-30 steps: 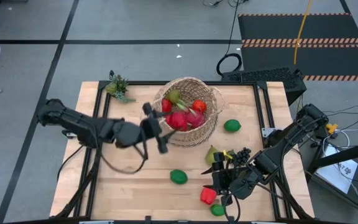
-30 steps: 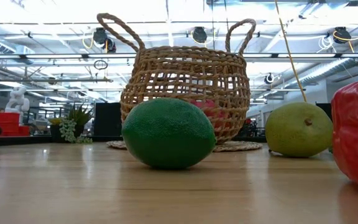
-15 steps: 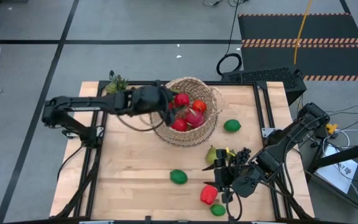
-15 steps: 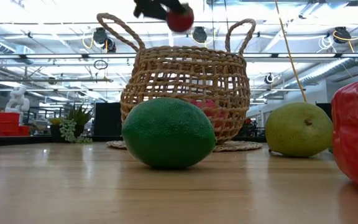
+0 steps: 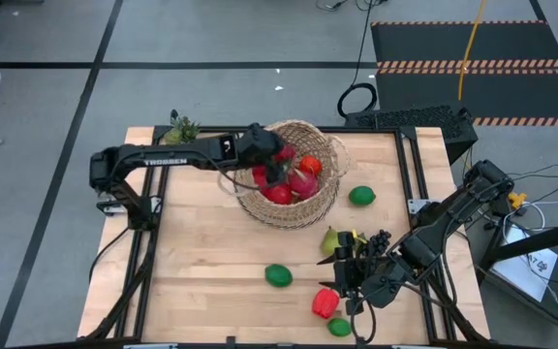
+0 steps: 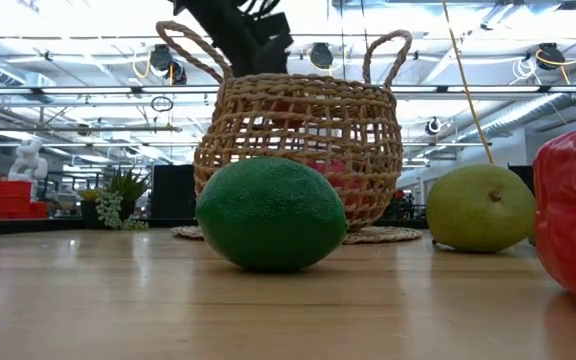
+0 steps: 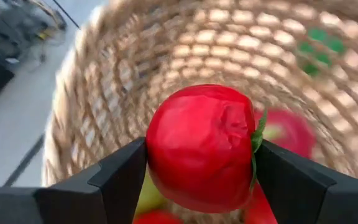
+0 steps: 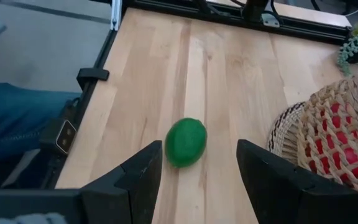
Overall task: Build produce basket
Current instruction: Put the red tomato into the basket, then put the red bell pepper into the basket
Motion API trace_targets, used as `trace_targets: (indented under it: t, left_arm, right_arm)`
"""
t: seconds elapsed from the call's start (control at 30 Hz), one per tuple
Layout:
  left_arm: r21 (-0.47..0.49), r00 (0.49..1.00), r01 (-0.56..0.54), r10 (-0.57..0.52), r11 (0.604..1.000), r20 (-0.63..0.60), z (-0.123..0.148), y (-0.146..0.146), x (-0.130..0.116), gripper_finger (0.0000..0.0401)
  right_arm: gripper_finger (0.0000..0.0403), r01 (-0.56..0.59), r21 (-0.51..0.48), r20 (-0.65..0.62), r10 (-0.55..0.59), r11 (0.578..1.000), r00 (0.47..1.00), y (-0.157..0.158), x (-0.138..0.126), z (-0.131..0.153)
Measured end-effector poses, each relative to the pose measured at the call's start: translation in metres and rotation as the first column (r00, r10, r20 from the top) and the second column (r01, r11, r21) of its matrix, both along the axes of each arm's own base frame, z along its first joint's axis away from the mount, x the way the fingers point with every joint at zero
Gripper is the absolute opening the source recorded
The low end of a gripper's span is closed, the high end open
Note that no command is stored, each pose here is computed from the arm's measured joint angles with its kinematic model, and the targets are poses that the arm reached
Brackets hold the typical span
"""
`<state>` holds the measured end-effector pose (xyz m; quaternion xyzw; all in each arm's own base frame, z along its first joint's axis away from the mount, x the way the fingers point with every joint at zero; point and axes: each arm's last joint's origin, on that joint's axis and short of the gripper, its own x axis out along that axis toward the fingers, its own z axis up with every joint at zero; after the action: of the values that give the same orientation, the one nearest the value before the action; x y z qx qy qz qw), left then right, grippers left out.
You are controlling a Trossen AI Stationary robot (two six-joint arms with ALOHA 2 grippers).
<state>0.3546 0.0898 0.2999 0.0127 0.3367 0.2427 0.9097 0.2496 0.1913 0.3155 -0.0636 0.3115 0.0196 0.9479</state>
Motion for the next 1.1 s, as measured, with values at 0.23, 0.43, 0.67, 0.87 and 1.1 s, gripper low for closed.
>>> trace_targets:
  t: [0.23, 0.43, 0.67, 0.87, 1.1]
  left_arm:
    - [0.005, 1.000, -0.001, 0.001, 1.000, -0.006, -0.001, -0.002, 0.001, 0.0303]
    - [0.031, 0.999, 0.030, -0.030, 0.999, 0.021, 0.005, -0.011, 0.002, 0.0371]
    - [0.054, 0.989, 0.078, -0.083, 0.996, 0.118, 0.039, -0.034, -0.016, 0.0384]
    - [0.066, 0.953, 0.152, -0.164, 0.986, 0.253, 0.088, -0.068, -0.060, 0.0343]
    - [0.023, 0.936, 0.266, -0.264, 0.964, 0.233, 0.107, -0.107, -0.109, 0.0289]
  right_arm:
    - [0.0201, 0.000, -0.004, -0.004, 0.000, 1.000, 1.000, 0.000, 0.000, 0.000]
    - [0.0201, 0.001, -0.002, -0.003, -0.001, 1.000, 1.000, 0.000, 0.000, 0.000]
    - [0.0201, 0.042, 0.045, 0.000, -0.042, 0.998, 0.999, 0.000, 0.000, 0.000]
    - [0.0201, 0.082, 0.114, 0.008, -0.083, 0.990, 0.996, 0.001, 0.001, -0.004]
    - [0.0205, 0.048, 0.125, 0.011, -0.050, 0.991, 0.999, 0.008, -0.002, -0.027]
